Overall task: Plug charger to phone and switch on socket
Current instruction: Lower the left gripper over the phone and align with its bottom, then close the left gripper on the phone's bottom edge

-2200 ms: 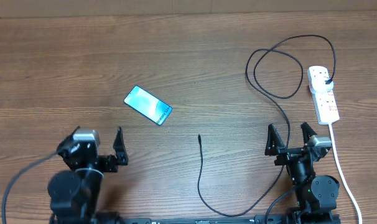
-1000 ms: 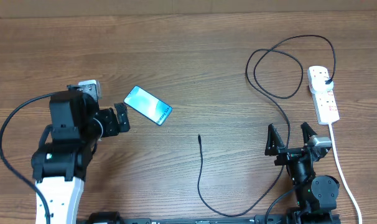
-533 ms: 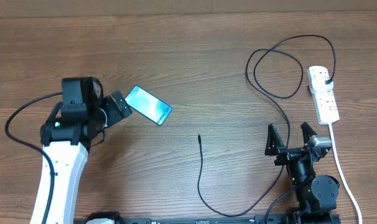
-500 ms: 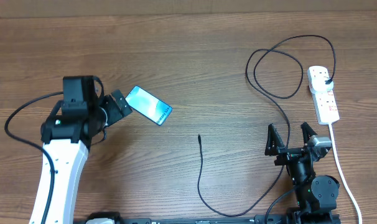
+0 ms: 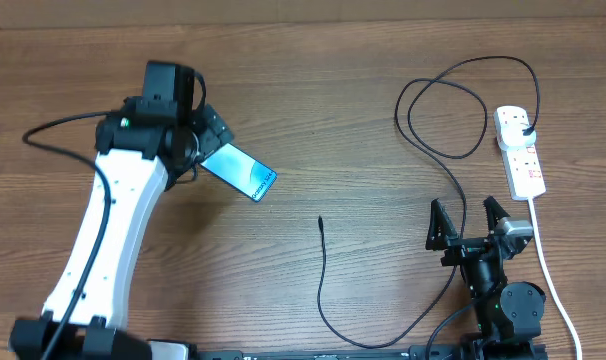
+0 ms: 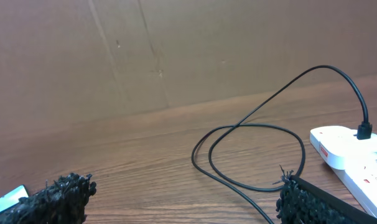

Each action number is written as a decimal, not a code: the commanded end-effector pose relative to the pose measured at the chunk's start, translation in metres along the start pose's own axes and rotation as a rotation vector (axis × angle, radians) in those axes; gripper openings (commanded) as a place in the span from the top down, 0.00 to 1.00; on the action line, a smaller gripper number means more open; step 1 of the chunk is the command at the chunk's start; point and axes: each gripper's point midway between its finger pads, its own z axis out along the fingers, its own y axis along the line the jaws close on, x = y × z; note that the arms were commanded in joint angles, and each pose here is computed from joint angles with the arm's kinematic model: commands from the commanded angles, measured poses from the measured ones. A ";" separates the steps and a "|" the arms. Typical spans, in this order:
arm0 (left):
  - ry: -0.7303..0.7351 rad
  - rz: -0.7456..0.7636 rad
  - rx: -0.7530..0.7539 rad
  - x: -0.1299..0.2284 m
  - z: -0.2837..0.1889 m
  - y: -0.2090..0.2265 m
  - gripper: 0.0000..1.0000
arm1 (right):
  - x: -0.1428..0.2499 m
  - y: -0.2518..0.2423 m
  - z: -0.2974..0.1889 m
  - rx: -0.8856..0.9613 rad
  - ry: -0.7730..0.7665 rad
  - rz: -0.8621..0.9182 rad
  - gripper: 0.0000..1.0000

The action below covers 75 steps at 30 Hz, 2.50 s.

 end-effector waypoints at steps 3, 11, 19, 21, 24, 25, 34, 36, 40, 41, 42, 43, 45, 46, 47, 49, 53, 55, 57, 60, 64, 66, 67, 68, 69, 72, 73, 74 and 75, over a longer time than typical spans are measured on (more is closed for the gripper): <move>0.027 -0.099 -0.004 0.002 0.010 -0.023 0.00 | 0.002 -0.001 0.000 0.003 -0.003 -0.005 0.00; 0.042 -0.156 -0.063 0.025 0.033 -0.039 0.00 | 0.002 -0.001 0.000 0.003 -0.003 -0.005 0.00; 0.029 -0.102 -0.017 0.047 0.038 -0.070 0.00 | 0.002 -0.001 0.000 0.003 -0.003 -0.005 0.00; 0.034 -0.092 -0.011 0.051 0.038 -0.073 0.00 | 0.002 -0.001 0.000 0.003 -0.003 -0.005 0.00; 0.036 -0.088 -0.011 0.053 0.038 -0.074 0.00 | 0.002 -0.001 0.000 0.003 -0.003 -0.005 0.00; 0.036 -0.088 -0.009 0.053 0.038 -0.074 0.00 | 0.002 -0.001 0.000 0.003 -0.003 -0.005 0.00; 0.080 -0.231 0.013 0.053 0.039 -0.076 0.00 | 0.002 -0.001 0.000 0.003 -0.003 -0.005 0.00; 0.100 -0.259 0.014 0.051 0.042 -0.076 0.00 | 0.002 -0.001 0.000 0.003 -0.003 -0.005 0.00; 0.162 -0.285 -0.020 0.052 0.051 -0.073 0.00 | 0.002 -0.001 0.000 0.003 -0.003 -0.005 0.00; 0.172 -0.287 -0.045 0.052 0.055 -0.071 0.00 | 0.002 -0.001 0.000 0.003 -0.003 -0.005 0.00; 0.181 -0.288 -0.070 0.052 0.058 -0.068 0.00 | 0.002 -0.001 0.000 0.003 -0.003 -0.005 0.00; 0.186 -0.285 -0.102 0.052 0.061 -0.065 0.00 | 0.002 -0.001 0.000 0.003 -0.003 -0.005 0.00; 0.195 -0.262 -0.156 0.052 0.068 -0.063 0.00 | 0.002 -0.001 0.000 0.003 -0.003 -0.005 0.00; 0.198 -0.257 -0.180 0.052 0.071 -0.061 0.00 | 0.002 -0.001 0.000 0.003 -0.003 -0.005 0.00; 0.205 -0.255 -0.200 0.053 0.074 -0.060 0.00 | 0.002 -0.001 0.000 0.003 -0.003 -0.005 0.00; 0.215 -0.254 -0.221 0.055 0.082 -0.059 0.00 | 0.002 -0.001 0.000 0.003 -0.003 -0.005 0.00; 0.220 -0.268 -0.256 0.058 0.093 -0.055 0.00 | 0.002 -0.001 0.000 0.003 -0.003 -0.005 0.00; 0.212 -0.265 -0.268 0.057 0.096 -0.052 0.00 | 0.002 -0.001 0.000 0.003 -0.003 -0.005 0.00; 0.194 -0.260 -0.283 0.054 0.098 -0.049 0.00 | 0.002 -0.001 0.000 0.003 -0.003 -0.005 0.00; 0.184 -0.252 -0.298 0.054 0.098 -0.046 0.00 | 0.002 -0.001 0.000 0.003 -0.003 -0.005 0.00; 0.172 -0.246 -0.303 0.051 0.098 -0.045 0.00 | 0.002 -0.001 0.000 0.003 -0.003 -0.005 0.00; 0.174 -0.246 -0.303 0.052 0.098 -0.045 0.00 | 0.002 -0.001 0.000 0.003 -0.003 -0.005 0.00; 0.174 -0.245 -0.302 0.052 0.098 -0.045 0.00 | 0.002 -0.001 0.000 0.003 -0.003 -0.005 0.00; 0.174 -0.238 -0.300 0.052 0.099 -0.045 0.00 | 0.002 -0.001 0.000 0.003 -0.003 -0.005 0.00; 0.173 -0.235 -0.297 0.052 0.100 -0.046 0.00 | 0.002 -0.001 0.000 0.003 -0.003 -0.005 0.00; 0.170 -0.232 -0.287 0.051 0.103 -0.047 0.00 | 0.002 -0.001 0.000 0.003 -0.003 -0.005 0.00; 0.169 -0.220 -0.276 0.051 0.105 -0.049 0.00 | 0.002 -0.001 0.000 0.003 -0.003 -0.005 0.00; 0.167 -0.205 -0.263 0.050 0.107 -0.051 0.00 | 0.002 -0.001 0.000 0.003 -0.003 -0.005 0.00; 0.165 -0.199 -0.259 0.050 0.109 -0.051 0.00 | 0.002 -0.001 0.000 0.003 -0.003 -0.005 0.00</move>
